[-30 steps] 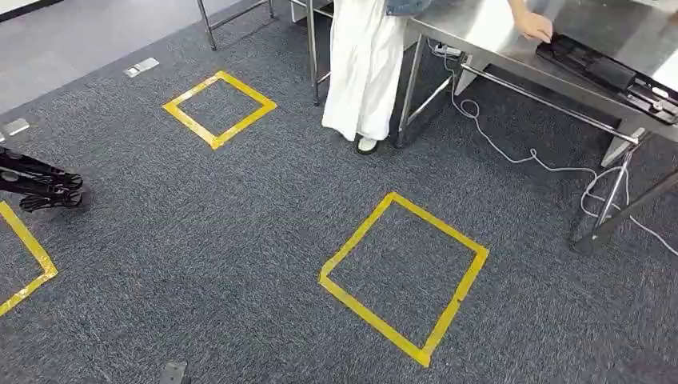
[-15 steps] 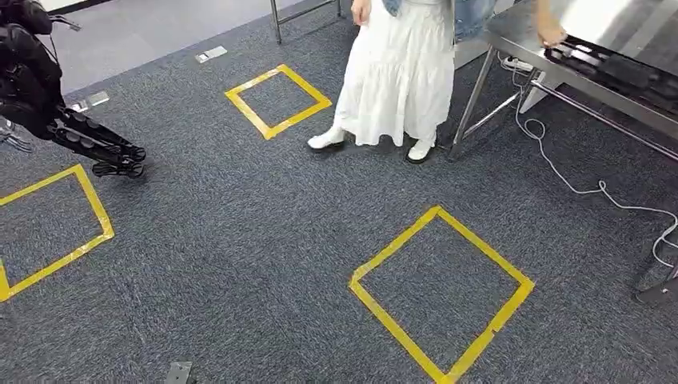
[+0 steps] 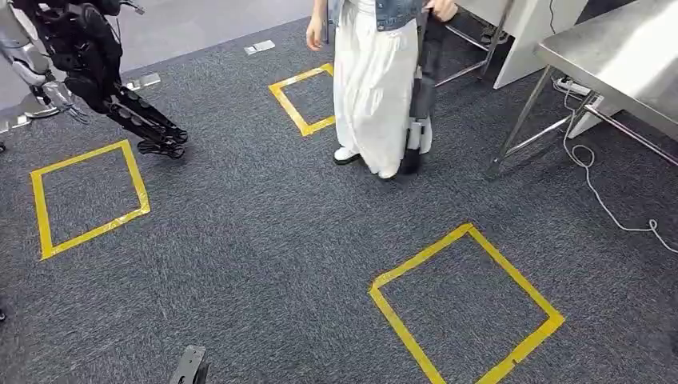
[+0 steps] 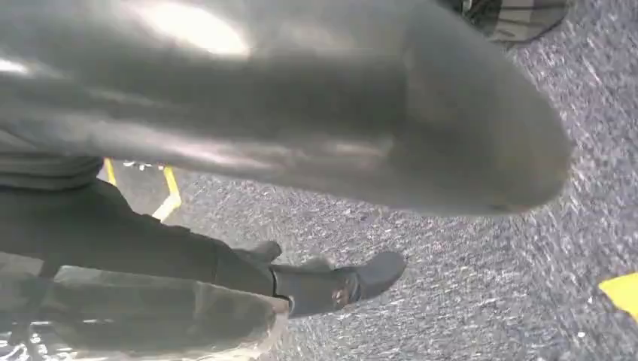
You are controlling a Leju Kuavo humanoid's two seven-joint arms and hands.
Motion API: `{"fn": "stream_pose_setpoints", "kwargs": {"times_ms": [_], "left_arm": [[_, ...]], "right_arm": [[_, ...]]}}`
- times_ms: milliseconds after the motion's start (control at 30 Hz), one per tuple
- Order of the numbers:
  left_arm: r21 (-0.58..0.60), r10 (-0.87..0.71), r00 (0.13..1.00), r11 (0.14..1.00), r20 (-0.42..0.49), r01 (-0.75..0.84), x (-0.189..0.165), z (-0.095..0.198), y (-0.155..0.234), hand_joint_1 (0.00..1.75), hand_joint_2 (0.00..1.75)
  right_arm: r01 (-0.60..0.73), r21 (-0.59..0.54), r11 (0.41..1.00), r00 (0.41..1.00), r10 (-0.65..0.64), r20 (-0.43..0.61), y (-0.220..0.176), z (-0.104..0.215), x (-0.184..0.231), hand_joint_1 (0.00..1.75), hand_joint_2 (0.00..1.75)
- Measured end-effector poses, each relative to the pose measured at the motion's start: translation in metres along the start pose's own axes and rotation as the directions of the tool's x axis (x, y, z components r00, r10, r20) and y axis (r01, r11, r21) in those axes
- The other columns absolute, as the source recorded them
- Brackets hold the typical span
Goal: Take the parts from the cabinet and place them on the table.
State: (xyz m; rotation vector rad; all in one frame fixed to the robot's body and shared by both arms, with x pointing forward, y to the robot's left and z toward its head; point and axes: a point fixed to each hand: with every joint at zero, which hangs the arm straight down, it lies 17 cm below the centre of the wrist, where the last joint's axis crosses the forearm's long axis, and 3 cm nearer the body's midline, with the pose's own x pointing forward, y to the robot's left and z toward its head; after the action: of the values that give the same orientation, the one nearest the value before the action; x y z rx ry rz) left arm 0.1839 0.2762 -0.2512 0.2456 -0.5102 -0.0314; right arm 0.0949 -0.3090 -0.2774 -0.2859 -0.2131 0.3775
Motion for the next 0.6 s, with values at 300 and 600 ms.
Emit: {"fn": "stream_pose_setpoints", "kwargs": {"times_ms": [300,600], "left_arm": [[-0.009,0.0,1.0,1.0,0.005,0.0,0.003,0.0,-0.003,0.0,0.0],[0.01,0.001,1.0,1.0,-0.002,-0.001,-0.006,0.0,0.005,0.0,0.0]], "right_arm": [[0.013,-0.001,1.0,1.0,-0.013,-0.017,0.001,0.0,-0.008,0.0,0.0],[-0.009,0.021,1.0,1.0,0.009,0.0,0.006,0.001,0.0,0.0,0.0]]}}
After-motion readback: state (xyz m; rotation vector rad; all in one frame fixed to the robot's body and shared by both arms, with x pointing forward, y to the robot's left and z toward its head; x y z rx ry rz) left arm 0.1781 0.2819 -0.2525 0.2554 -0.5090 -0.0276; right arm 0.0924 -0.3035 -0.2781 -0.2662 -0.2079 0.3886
